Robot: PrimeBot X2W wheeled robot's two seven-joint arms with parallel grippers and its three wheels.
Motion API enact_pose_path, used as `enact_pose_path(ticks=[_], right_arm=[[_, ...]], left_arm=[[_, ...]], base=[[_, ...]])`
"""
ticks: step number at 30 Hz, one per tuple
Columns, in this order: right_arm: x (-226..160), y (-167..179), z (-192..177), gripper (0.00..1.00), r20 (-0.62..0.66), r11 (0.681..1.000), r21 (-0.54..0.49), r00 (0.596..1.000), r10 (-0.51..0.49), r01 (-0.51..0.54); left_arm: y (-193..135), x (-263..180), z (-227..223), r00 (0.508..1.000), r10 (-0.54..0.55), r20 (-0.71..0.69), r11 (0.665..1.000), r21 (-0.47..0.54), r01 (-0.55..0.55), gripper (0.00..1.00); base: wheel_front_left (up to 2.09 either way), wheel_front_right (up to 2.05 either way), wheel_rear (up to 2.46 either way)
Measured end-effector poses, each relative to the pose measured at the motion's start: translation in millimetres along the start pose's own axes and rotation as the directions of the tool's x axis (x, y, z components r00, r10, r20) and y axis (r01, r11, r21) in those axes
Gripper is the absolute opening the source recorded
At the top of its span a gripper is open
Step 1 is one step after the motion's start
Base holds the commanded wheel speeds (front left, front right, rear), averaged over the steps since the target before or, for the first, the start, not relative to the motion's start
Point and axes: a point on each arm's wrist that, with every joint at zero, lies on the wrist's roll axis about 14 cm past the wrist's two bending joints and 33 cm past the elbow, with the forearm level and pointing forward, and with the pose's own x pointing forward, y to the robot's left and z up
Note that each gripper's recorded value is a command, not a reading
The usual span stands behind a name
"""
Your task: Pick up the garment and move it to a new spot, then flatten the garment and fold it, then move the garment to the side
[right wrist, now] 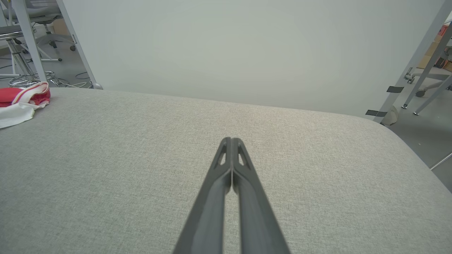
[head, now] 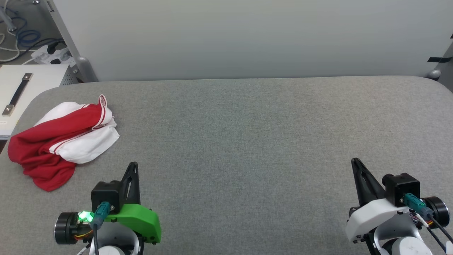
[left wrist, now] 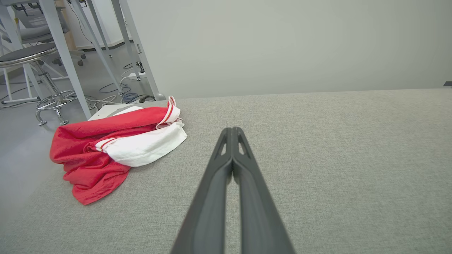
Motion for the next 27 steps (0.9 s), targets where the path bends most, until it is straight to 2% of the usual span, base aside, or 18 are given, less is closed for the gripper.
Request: enact_pose_path(ticks=[11, 12, 13, 14, 27], right_arm=[[0.0, 0.0, 0.0, 0.00, 0.000, 1.000, 0.000, 1.000, 0.000, 0.000], [0.0, 0.1, -0.1, 1.00, 0.000, 1.000, 0.001, 1.000, 0.000, 0.000], [0.0, 0.1, 0.0, 0.00, 0.000, 1.000, 0.001, 1.000, 0.000, 0.000], [0.0, 0.0, -0.1, 1.00, 0.000, 1.000, 0.001, 1.000, 0.000, 0.000], [0.0, -0.2, -1.9, 1.00, 0.005, 1.000, 0.018, 1.000, -0.001, 0.001]], left_arm=[[-0.1, -0.2, -0.2, 1.000, -0.001, -0.001, 1.000, 0.000, 0.001, 0.00], [0.0, -0.3, -0.5, 1.000, 0.000, -0.002, 1.000, 0.000, 0.000, 1.00], [0.1, -0.4, -0.7, 1.000, 0.000, -0.002, 1.000, 0.000, 0.000, 0.00], [0.1, -0.4, -0.7, 1.000, 0.000, -0.002, 1.000, 0.000, 0.000, 1.00], [-0.6, -0.4, -3.7, 1.000, -0.002, 0.000, 1.000, -0.018, 0.002, 1.00]], base=[[0.00, 0.00, 0.00], [0.00, 0.00, 0.00], [0.00, 0.00, 0.00], [0.00, 0.00, 0.00], [0.00, 0.00, 0.00]])
